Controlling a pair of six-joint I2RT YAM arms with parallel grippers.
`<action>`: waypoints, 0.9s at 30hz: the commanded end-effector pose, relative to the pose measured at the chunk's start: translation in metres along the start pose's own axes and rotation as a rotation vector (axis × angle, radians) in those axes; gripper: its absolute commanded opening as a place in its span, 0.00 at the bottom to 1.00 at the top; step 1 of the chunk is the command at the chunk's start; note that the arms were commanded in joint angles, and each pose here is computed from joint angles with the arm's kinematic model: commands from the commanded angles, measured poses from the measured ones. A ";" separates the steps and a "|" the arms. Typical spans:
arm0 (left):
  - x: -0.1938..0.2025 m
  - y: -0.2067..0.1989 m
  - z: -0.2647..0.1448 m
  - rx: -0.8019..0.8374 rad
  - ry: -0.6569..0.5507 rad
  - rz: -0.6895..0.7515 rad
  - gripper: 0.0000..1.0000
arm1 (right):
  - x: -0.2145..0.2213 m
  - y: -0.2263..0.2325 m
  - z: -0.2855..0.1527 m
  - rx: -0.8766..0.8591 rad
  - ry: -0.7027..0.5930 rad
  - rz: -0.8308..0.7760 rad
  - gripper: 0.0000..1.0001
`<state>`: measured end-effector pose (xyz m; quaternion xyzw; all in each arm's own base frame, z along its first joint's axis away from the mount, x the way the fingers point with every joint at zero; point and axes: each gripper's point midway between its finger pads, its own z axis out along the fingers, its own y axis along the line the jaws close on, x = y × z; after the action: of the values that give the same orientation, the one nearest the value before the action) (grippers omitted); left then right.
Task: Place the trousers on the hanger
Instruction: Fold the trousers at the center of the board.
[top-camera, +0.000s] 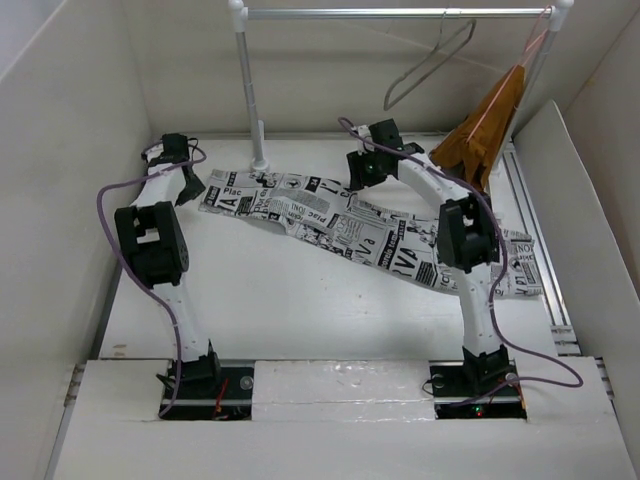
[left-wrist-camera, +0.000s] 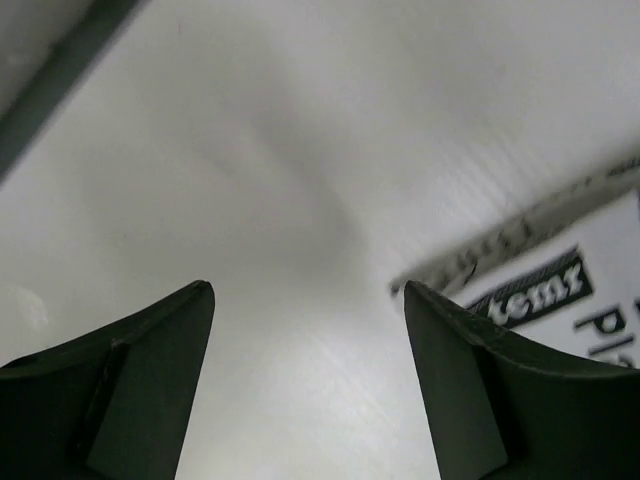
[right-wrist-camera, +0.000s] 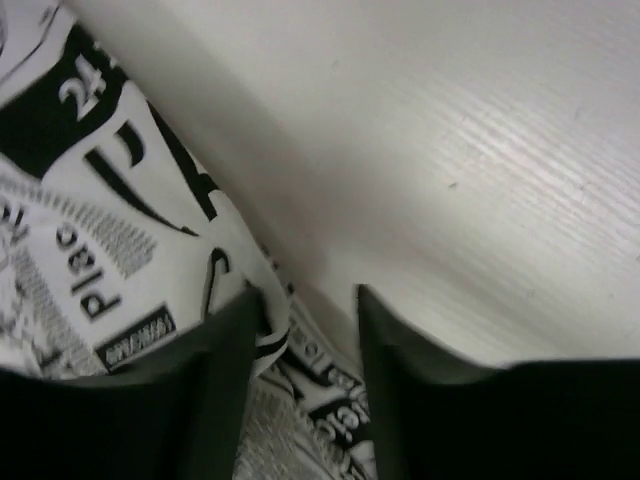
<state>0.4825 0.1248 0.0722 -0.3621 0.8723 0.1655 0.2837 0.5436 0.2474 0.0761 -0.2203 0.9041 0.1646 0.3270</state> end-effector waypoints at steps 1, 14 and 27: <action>0.001 -0.032 -0.036 0.247 -0.015 -0.103 0.73 | -0.036 0.035 -0.052 -0.064 -0.117 -0.020 0.48; 0.047 -0.059 0.013 0.281 0.182 -0.143 0.47 | 0.028 0.063 -0.135 -0.060 -0.104 -0.006 0.39; 0.043 0.096 0.007 -0.045 0.123 -0.278 0.00 | 0.141 -0.070 -0.220 0.279 -0.067 0.372 0.58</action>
<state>0.4270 0.1360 0.0316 -0.4625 0.8497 0.0696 0.2436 0.3678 0.0674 0.1301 -0.0260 0.9341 0.1186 0.3357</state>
